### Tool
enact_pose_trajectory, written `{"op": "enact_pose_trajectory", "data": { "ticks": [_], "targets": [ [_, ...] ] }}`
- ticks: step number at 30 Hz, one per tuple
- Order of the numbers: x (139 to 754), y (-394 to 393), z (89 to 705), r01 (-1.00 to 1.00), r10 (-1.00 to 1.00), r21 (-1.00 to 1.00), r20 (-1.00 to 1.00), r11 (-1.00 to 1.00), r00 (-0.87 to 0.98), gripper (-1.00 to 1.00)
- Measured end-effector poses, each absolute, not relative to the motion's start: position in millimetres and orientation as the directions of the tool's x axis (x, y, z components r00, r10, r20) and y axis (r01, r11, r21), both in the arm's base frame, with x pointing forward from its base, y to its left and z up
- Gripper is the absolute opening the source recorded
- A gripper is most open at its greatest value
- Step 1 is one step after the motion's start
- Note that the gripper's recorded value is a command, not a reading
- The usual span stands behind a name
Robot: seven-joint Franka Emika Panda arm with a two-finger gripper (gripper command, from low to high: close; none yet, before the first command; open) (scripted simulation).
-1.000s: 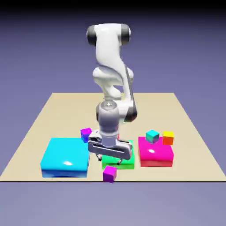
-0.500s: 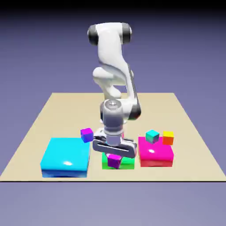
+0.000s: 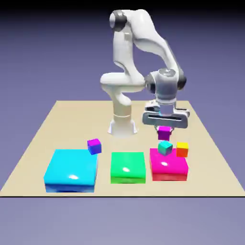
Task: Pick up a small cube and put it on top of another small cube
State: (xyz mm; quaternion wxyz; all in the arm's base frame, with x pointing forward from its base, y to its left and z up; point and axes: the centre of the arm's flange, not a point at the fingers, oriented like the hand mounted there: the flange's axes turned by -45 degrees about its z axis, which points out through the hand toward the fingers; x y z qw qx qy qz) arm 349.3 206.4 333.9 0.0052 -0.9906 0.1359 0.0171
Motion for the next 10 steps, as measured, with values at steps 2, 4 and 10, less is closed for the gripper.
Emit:
{"op": "enact_pose_trajectory", "data": {
  "ticks": [2,4,10],
  "targets": [
    [344.4,208.5,334.5,-0.269,-0.269,-0.002,-0.034,-0.963,0.963,-1.00],
    [346.2,208.1,308.7,-0.271,-0.271,0.002,-0.032,-0.962,0.962,-1.00],
    [342.8,208.9,264.4,-0.269,-0.269,0.000,-0.033,-0.963,0.963,1.00]
  ]
}}
